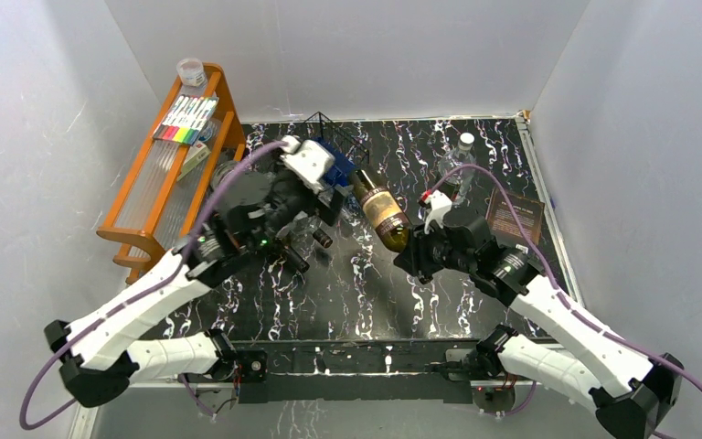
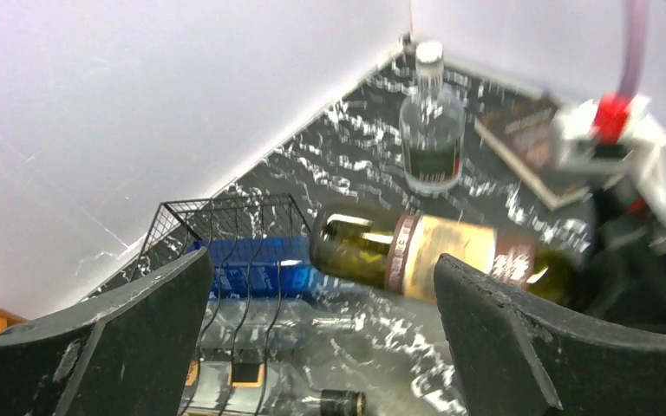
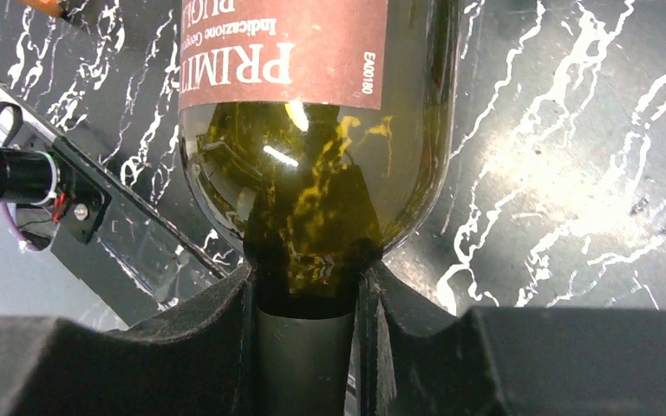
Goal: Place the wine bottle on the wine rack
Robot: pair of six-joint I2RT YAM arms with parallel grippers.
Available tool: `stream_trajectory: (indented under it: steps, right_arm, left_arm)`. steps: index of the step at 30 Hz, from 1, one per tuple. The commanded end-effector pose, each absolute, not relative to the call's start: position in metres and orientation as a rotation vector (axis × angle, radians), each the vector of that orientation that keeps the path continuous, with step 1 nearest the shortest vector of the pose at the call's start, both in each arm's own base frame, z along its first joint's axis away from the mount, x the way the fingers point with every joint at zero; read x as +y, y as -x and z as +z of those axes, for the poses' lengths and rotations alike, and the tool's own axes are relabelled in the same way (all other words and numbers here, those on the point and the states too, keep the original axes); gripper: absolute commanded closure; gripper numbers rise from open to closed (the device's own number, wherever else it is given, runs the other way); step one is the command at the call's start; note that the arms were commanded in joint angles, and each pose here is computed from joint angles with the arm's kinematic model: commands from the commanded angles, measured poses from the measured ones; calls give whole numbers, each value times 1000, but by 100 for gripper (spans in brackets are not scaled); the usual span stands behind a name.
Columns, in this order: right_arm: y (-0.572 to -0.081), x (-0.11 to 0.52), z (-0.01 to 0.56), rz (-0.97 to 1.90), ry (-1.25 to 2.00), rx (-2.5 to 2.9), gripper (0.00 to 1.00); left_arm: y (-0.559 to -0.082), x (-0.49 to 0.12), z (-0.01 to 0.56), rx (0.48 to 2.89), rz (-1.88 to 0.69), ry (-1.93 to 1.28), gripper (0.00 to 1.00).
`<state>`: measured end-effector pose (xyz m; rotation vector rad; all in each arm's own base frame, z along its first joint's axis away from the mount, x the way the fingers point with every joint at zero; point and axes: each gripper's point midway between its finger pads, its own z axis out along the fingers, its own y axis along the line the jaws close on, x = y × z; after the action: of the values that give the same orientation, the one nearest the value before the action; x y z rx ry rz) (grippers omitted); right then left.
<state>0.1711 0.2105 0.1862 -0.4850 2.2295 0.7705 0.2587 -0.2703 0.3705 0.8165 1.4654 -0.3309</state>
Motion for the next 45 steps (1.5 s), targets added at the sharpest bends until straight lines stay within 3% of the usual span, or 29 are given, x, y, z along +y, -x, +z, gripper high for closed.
stream_trajectory:
  steps: [1,22,45]
  right_arm:
    - [-201,251,270,934,513,1897,100]
    - [-259,378,294,1071,572,1872,100]
    - [-294,463,237,1134,678,2009,100]
  left_arm:
    - [-238,-239,401,1549,-456,-586,2]
    - [-191,-182,441,1467,-540,-506,2]
    - [-196,-184,428,1508,-521,-509,2]
